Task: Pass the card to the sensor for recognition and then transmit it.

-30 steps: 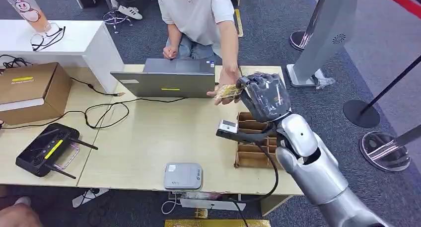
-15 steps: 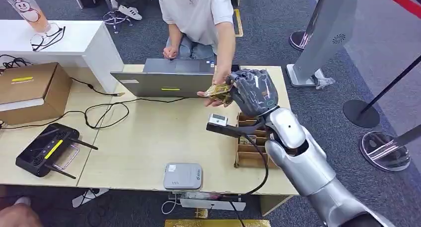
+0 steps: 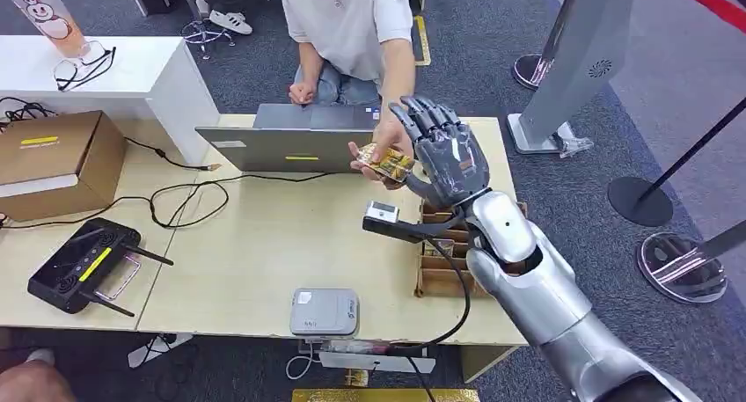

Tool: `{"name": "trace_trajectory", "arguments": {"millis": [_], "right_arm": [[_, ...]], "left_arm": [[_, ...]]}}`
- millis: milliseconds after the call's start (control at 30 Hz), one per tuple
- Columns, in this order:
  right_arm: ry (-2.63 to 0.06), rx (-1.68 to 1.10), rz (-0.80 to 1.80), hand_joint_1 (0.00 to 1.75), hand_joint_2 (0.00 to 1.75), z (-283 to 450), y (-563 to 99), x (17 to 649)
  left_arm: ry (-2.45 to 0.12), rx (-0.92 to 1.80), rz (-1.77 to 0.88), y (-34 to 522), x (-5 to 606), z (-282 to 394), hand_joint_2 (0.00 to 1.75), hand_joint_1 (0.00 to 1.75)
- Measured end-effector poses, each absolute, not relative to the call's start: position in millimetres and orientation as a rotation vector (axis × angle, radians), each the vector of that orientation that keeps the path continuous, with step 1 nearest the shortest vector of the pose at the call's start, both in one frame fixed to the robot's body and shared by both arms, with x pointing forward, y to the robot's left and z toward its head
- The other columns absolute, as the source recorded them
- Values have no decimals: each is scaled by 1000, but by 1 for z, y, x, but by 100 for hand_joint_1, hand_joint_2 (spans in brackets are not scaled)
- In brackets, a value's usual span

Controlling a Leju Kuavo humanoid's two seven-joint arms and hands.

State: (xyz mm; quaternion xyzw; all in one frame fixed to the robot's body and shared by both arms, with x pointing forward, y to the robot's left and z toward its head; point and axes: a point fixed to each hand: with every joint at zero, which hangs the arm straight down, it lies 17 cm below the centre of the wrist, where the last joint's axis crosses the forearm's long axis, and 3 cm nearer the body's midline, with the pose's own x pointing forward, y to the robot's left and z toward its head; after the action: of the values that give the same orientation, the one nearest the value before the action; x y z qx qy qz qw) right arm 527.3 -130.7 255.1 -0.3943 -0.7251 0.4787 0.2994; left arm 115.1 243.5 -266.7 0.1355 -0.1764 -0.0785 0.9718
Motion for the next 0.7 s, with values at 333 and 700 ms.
{"name": "trace_trajectory", "arguments": {"millis": [333, 700], "right_arm": [[-1935, -1057, 1264, 0, 175, 257, -131, 527], [-1978, -1068, 1239, 0, 175, 267, -129, 523]], "left_arm": [[-350, 276, -158, 245, 114, -267, 0, 0], [-345, 280, -156, 246, 113, -267, 0, 0]]}}
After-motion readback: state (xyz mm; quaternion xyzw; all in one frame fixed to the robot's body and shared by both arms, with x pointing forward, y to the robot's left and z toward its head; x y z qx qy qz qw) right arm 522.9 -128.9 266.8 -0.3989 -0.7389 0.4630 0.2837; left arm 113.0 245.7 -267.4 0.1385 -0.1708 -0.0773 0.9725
